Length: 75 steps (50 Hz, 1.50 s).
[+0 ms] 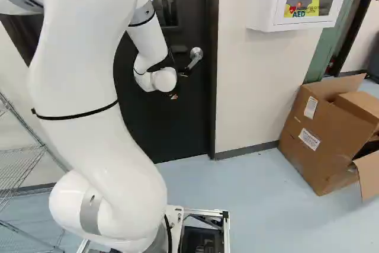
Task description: Open the door and move inside
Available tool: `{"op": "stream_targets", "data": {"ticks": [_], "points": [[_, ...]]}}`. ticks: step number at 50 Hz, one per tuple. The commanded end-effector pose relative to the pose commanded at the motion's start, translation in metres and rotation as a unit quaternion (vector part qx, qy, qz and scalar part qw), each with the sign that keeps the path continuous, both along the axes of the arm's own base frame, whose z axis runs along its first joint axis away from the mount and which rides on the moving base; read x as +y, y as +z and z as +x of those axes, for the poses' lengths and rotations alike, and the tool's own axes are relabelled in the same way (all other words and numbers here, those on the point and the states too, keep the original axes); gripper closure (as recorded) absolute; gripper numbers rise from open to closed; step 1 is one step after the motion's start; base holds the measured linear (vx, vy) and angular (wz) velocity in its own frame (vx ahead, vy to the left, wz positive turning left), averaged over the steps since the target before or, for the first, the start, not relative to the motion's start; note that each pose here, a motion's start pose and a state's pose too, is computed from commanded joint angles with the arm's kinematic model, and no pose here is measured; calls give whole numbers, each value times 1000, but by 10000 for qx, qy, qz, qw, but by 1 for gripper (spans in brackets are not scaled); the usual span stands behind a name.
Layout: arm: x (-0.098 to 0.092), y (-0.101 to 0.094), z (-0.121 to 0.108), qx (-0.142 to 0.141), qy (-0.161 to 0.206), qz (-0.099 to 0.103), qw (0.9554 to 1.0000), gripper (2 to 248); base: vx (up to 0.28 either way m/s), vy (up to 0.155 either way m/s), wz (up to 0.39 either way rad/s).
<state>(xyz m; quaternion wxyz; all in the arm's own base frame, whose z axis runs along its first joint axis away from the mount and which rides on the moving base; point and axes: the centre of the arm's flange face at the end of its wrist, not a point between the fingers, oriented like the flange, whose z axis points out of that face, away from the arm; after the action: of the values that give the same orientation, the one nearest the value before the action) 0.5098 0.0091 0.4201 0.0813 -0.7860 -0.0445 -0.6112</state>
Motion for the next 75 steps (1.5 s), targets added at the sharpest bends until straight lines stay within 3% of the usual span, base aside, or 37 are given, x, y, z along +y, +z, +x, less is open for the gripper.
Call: {"op": "stream_targets", "data": {"ticks": [36, 52, 75], "points": [[0, -33, 3, 317, 0, 5, 9995, 3, 0, 0, 0], [0, -32, 3, 308, 0, 5, 9995, 3, 0, 0, 0], [0, -8, -3, 90, 0, 2, 10000, 3, 0, 0, 0]]}}
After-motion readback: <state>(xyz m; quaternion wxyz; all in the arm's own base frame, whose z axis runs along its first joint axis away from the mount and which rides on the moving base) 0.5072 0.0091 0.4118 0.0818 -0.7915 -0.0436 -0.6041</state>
